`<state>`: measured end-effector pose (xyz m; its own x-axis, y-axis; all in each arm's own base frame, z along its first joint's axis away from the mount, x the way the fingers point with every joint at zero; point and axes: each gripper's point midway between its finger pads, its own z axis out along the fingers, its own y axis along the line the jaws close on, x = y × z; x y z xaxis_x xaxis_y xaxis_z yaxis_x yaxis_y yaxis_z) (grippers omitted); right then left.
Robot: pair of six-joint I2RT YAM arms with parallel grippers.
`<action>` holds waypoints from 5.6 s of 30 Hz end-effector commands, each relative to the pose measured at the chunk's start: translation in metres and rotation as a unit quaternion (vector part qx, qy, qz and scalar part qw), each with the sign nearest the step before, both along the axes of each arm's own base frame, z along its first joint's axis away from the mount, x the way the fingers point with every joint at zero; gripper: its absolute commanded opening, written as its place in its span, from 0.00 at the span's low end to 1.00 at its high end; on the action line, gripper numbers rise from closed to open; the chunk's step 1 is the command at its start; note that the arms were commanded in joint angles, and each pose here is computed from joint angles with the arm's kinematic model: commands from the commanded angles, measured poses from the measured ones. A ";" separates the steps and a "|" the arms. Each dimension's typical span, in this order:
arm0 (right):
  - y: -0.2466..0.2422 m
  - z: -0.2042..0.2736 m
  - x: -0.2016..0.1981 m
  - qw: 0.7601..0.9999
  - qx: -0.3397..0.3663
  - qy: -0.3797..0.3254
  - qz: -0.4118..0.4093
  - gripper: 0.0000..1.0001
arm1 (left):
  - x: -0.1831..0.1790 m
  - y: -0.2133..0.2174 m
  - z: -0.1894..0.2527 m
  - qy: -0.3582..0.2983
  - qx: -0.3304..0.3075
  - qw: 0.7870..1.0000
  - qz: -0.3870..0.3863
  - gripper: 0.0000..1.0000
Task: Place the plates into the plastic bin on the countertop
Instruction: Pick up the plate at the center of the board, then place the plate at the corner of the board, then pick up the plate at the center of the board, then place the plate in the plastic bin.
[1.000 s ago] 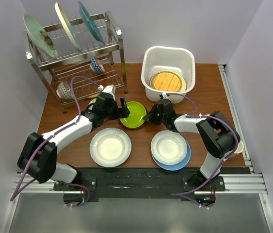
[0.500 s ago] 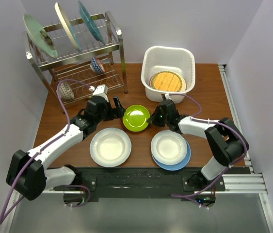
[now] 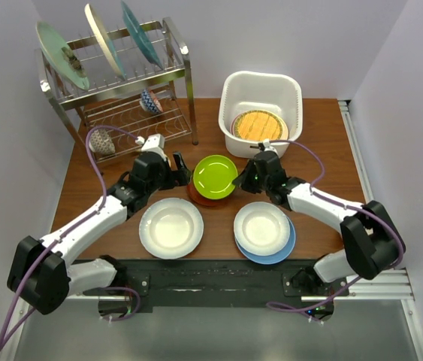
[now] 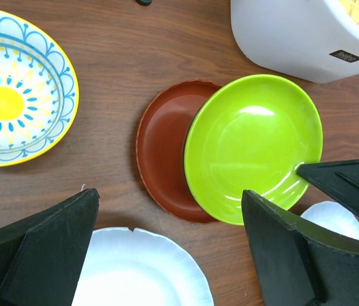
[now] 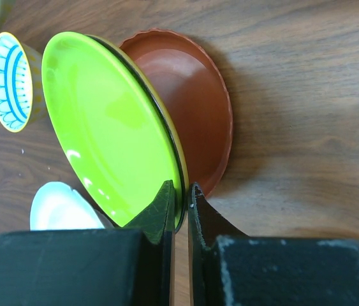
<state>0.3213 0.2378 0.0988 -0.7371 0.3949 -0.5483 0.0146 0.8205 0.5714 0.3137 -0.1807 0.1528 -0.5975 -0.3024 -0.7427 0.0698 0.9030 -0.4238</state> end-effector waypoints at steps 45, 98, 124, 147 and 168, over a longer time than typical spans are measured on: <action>0.087 -0.013 -0.061 0.964 0.108 0.113 0.214 0.00 | -0.002 0.010 -0.005 -0.003 -0.005 1.000 0.021 0.99; 0.036 -0.007 -0.021 0.987 -0.033 0.061 0.144 0.60 | -0.007 0.008 -0.029 0.024 0.000 1.000 0.016 0.99; 0.009 -0.079 0.003 0.990 -0.067 0.101 0.065 0.48 | -0.007 0.002 -0.023 0.023 0.018 0.999 -0.020 1.00; 0.007 -0.049 0.012 0.994 -0.065 0.065 0.056 0.00 | -0.016 0.008 -0.039 0.046 0.044 0.998 -0.028 1.00; -0.012 0.058 0.031 0.995 -0.094 -0.037 0.028 0.00 | -0.018 0.021 -0.035 0.034 0.045 0.998 0.004 1.00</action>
